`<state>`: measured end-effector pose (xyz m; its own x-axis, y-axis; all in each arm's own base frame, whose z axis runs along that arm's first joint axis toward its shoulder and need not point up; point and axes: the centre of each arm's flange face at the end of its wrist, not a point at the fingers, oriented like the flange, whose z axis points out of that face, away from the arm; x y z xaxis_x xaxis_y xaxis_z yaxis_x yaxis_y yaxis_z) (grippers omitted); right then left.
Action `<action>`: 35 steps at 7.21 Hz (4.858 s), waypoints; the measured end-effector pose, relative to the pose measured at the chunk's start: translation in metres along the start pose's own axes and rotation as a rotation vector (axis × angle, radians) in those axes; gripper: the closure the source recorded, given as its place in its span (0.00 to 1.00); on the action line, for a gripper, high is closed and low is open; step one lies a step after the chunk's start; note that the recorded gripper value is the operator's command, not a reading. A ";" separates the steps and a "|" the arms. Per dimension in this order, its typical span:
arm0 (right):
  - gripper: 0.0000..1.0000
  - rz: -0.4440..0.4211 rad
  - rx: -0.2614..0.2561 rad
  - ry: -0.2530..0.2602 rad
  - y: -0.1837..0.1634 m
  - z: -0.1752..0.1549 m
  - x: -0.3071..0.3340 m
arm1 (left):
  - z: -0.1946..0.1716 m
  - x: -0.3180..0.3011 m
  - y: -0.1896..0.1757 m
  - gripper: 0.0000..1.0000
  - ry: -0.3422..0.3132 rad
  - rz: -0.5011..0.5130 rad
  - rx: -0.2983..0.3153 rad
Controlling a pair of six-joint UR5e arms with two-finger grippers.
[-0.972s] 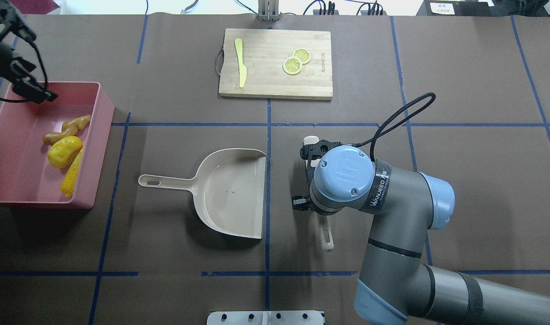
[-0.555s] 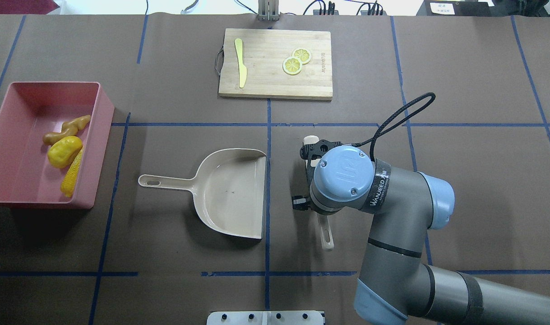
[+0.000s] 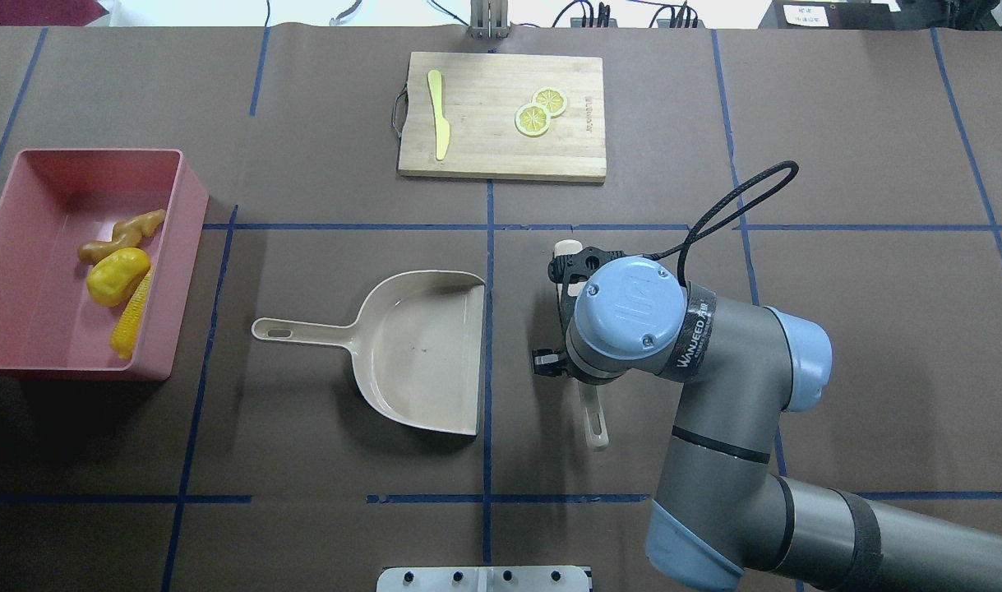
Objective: Sweep and dump trash into bin
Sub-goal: 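Carry the white brush with the right gripper away from the dustpan, then lower the brush onto the table and release it with the right gripper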
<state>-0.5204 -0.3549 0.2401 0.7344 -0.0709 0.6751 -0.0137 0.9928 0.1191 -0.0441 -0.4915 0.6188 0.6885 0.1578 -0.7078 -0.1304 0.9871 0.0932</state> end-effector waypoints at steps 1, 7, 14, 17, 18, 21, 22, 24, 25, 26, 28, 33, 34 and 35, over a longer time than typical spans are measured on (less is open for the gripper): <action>1.00 -0.001 0.004 -0.002 -0.009 -0.004 0.005 | 0.001 -0.010 0.013 0.00 0.010 -0.012 0.000; 1.00 -0.065 -0.043 0.043 -0.093 -0.037 0.196 | -0.006 -0.022 0.028 0.00 -0.077 0.024 0.040; 1.00 -0.004 -0.067 0.073 0.004 -0.024 0.454 | -0.010 -0.015 0.029 0.00 -0.041 0.036 0.060; 1.00 0.013 -0.058 0.038 0.017 0.023 0.513 | -0.012 -0.013 0.029 0.00 -0.041 0.038 0.062; 0.99 0.017 -0.068 0.031 0.023 0.033 0.524 | -0.012 -0.013 0.028 0.00 -0.041 0.039 0.063; 0.93 0.037 -0.108 0.051 0.036 0.052 0.551 | -0.014 -0.011 0.028 0.00 -0.041 0.043 0.067; 0.67 0.039 -0.113 0.055 0.037 0.055 0.554 | -0.014 -0.011 0.028 0.00 -0.040 0.044 0.068; 0.00 0.045 -0.113 0.052 0.035 0.056 0.554 | -0.017 -0.008 0.028 0.00 -0.041 0.050 0.074; 0.00 0.051 -0.105 0.049 0.032 0.053 0.554 | -0.018 -0.007 0.028 0.00 -0.042 0.052 0.076; 0.00 0.063 -0.086 0.038 0.025 0.045 0.557 | -0.018 -0.007 0.028 0.00 -0.042 0.052 0.076; 0.00 0.083 -0.054 -0.035 0.008 0.010 0.583 | -0.019 -0.006 0.028 0.00 -0.043 0.053 0.077; 0.00 -0.009 -0.047 -0.034 -0.008 -0.118 0.674 | -0.021 -0.004 0.028 0.00 -0.049 0.055 0.079; 0.00 -0.011 -0.052 0.000 -0.009 -0.129 0.684 | -0.021 -0.005 0.029 0.00 -0.049 0.055 0.078; 0.00 -0.009 -0.060 0.024 -0.010 -0.131 0.690 | -0.019 -0.006 0.031 0.00 -0.049 0.053 0.075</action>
<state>0.0754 -0.4010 0.6098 0.7505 -0.0782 0.6562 0.0333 0.9962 0.0807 -0.0657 -0.4627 0.6121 0.7163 0.2095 -0.6656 -0.1153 0.9763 0.1831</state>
